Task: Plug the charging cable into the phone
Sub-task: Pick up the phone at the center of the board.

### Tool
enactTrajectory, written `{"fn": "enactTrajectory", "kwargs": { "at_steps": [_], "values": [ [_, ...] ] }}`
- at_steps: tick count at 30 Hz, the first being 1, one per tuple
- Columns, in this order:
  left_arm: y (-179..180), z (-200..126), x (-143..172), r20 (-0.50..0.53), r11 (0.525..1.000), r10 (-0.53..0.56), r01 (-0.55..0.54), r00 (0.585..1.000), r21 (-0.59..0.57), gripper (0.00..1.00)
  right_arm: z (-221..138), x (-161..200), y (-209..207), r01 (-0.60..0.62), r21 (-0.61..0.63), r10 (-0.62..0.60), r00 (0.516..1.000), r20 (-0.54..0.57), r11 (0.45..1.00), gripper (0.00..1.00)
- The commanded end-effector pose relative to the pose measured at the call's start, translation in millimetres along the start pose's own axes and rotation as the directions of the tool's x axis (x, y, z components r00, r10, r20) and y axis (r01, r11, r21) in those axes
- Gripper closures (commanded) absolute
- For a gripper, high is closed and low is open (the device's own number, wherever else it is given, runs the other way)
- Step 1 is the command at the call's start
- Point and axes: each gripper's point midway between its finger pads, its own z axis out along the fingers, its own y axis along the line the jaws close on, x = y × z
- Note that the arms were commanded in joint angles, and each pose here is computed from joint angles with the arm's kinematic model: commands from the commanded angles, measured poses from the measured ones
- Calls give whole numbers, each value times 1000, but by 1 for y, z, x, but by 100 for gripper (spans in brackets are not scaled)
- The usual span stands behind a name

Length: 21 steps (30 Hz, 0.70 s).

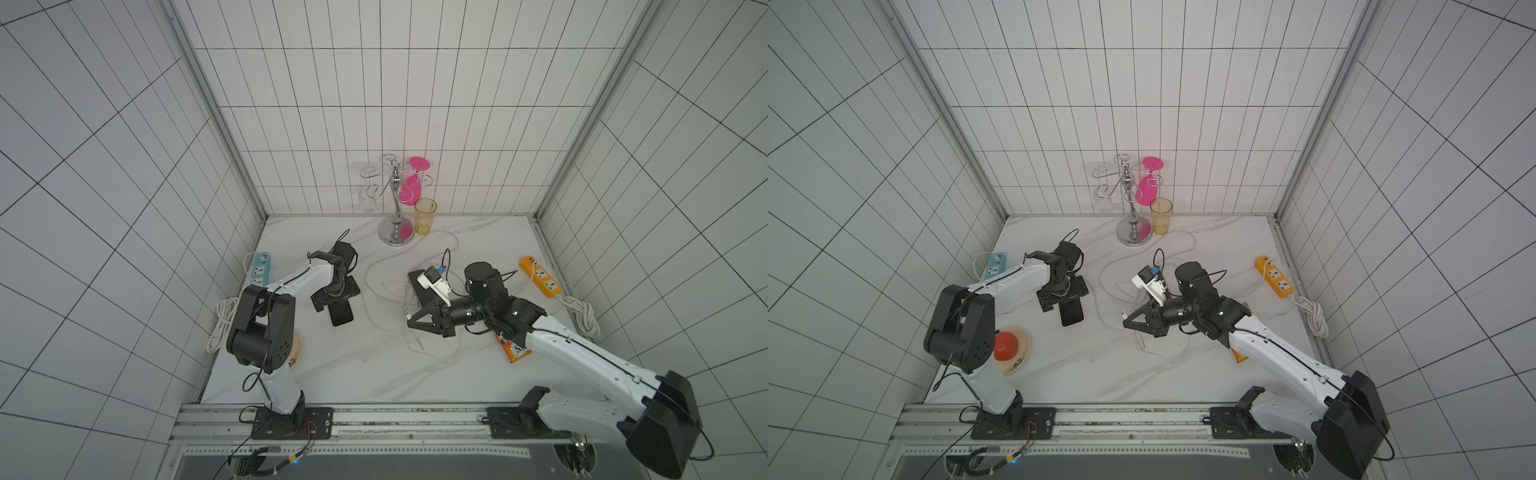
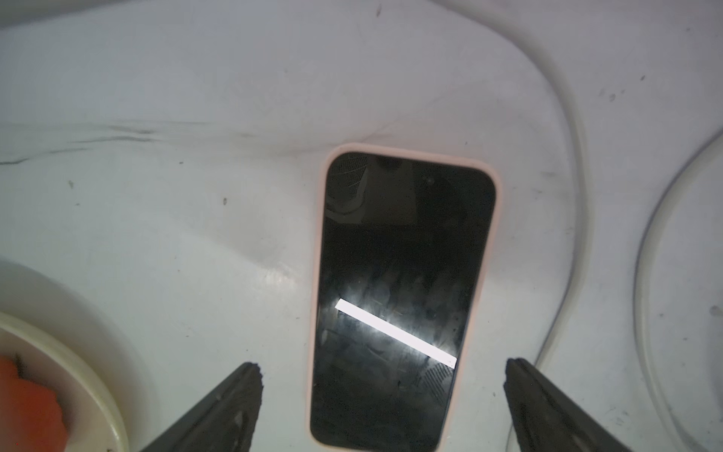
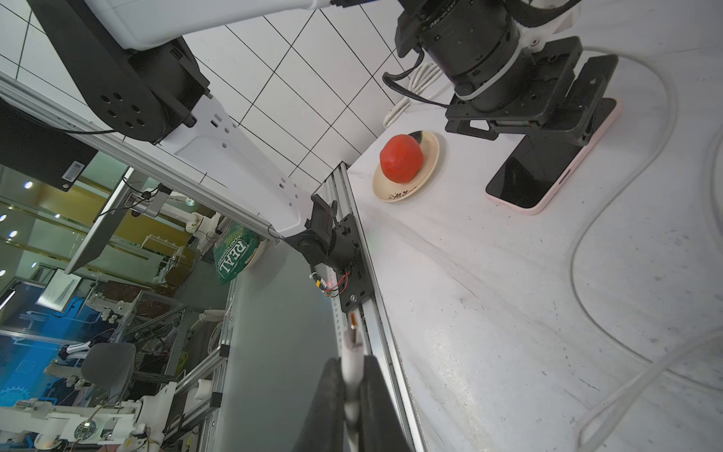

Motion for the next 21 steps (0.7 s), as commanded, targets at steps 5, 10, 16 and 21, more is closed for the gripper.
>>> {"fn": "enactTrajectory", "kwargs": {
  "at_steps": [5, 10, 16, 21],
  "values": [
    [-12, 18, -8, -25, 999, 19, -18, 999, 41, 2, -2, -4, 1, 17, 7, -17, 1000, -2, 1000, 100],
    [-5, 26, -10, -38, 999, 15, -14, 999, 31, 2, -2, -3, 0, 13, 9, -13, 1000, -7, 1000, 100],
    [1, 40, -10, -48, 1000, 26, -27, 998, -15, 4, -1, -4, -1, 11, 9, -11, 1000, -9, 1000, 100],
    [0, 51, -9, -69, 999, 31, -32, 997, -14, 9, -1, -4, -1, 10, 9, -10, 1000, -9, 1000, 100]
  ]
}}
